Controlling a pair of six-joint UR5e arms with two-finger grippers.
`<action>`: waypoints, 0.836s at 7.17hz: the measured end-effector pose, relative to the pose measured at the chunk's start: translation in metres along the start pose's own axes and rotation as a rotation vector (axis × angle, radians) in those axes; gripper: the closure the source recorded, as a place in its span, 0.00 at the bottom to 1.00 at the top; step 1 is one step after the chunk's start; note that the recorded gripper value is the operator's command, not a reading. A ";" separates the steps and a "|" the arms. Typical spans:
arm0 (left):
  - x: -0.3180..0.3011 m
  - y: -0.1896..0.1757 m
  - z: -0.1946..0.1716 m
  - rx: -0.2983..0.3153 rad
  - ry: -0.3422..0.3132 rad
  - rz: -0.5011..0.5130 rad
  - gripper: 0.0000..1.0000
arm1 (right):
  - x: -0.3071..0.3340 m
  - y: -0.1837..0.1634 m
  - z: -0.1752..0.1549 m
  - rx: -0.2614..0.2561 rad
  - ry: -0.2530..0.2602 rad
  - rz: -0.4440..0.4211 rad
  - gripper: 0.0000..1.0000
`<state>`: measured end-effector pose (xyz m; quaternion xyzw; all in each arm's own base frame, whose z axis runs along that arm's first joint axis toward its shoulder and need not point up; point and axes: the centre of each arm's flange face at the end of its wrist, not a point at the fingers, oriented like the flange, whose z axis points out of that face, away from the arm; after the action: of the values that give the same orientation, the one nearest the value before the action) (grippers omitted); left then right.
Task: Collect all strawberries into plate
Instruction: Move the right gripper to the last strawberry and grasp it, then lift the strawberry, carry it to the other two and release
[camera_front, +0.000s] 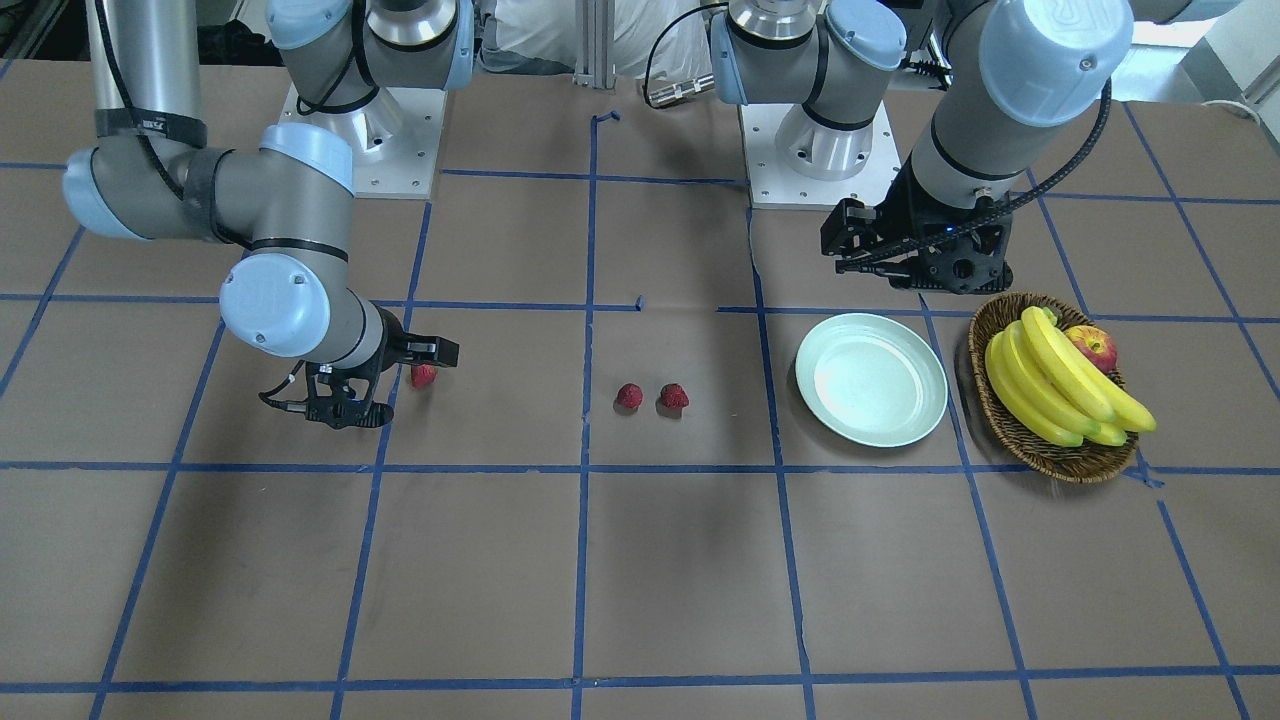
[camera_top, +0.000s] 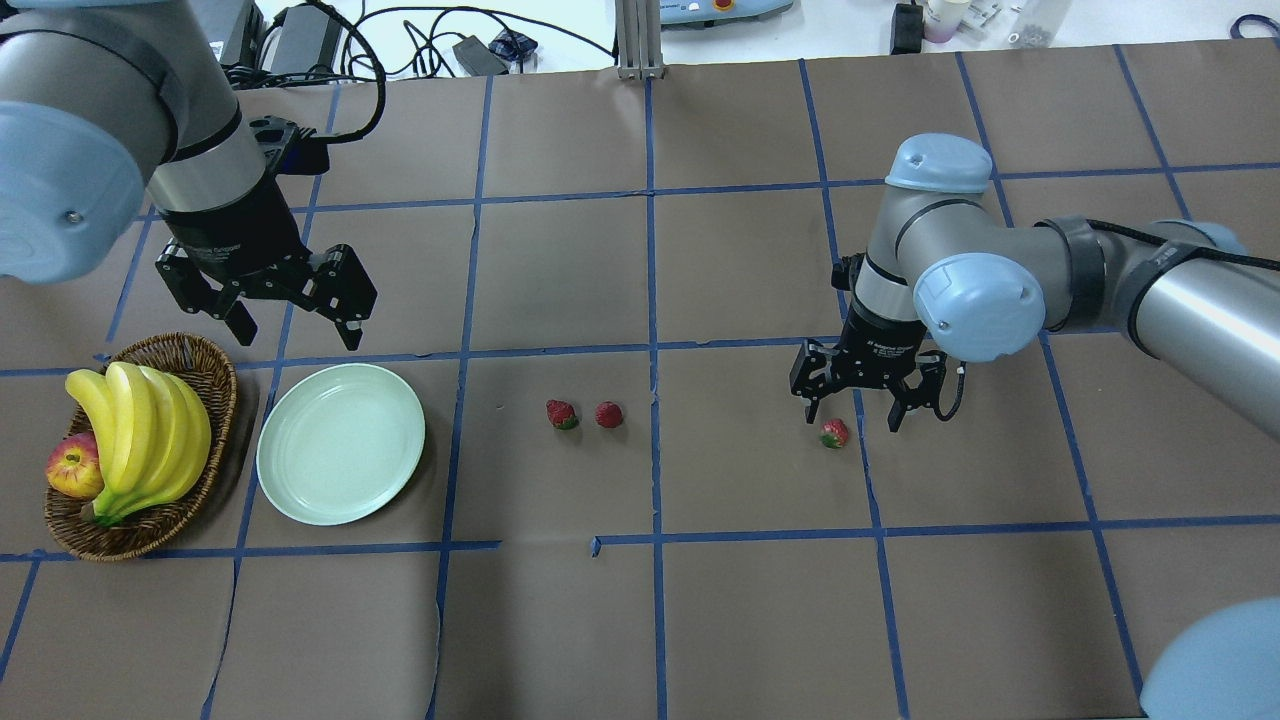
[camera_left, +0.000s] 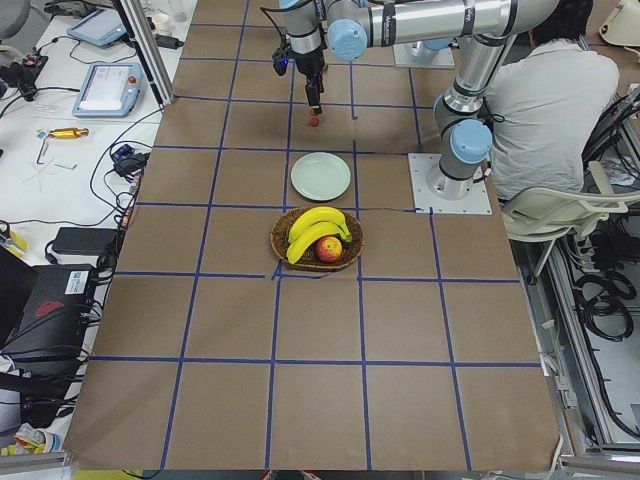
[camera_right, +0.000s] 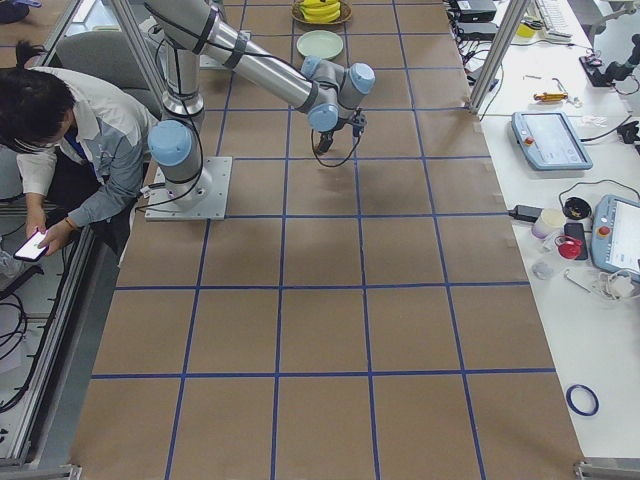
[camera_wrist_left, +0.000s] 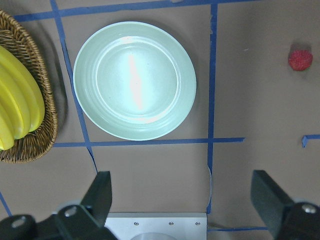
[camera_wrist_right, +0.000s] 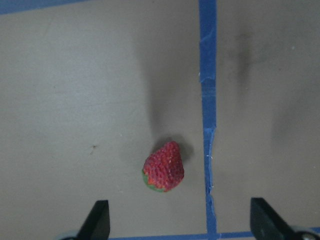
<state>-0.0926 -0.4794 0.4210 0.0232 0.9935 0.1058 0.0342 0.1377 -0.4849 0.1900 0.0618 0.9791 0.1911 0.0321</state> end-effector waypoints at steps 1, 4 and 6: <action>0.001 0.000 0.000 0.000 0.000 0.002 0.00 | 0.001 0.002 0.013 -0.004 -0.001 0.003 0.00; 0.003 0.001 0.001 -0.001 -0.001 0.006 0.00 | 0.001 0.000 0.021 0.012 -0.002 0.001 0.07; 0.004 0.001 0.001 -0.001 -0.002 0.006 0.00 | 0.000 -0.009 0.017 0.067 -0.007 -0.002 0.16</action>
<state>-0.0961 -0.4783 0.4204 0.0263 0.9934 0.1061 0.0348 0.1382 -0.4872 0.1705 0.0624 0.9849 0.1580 0.0337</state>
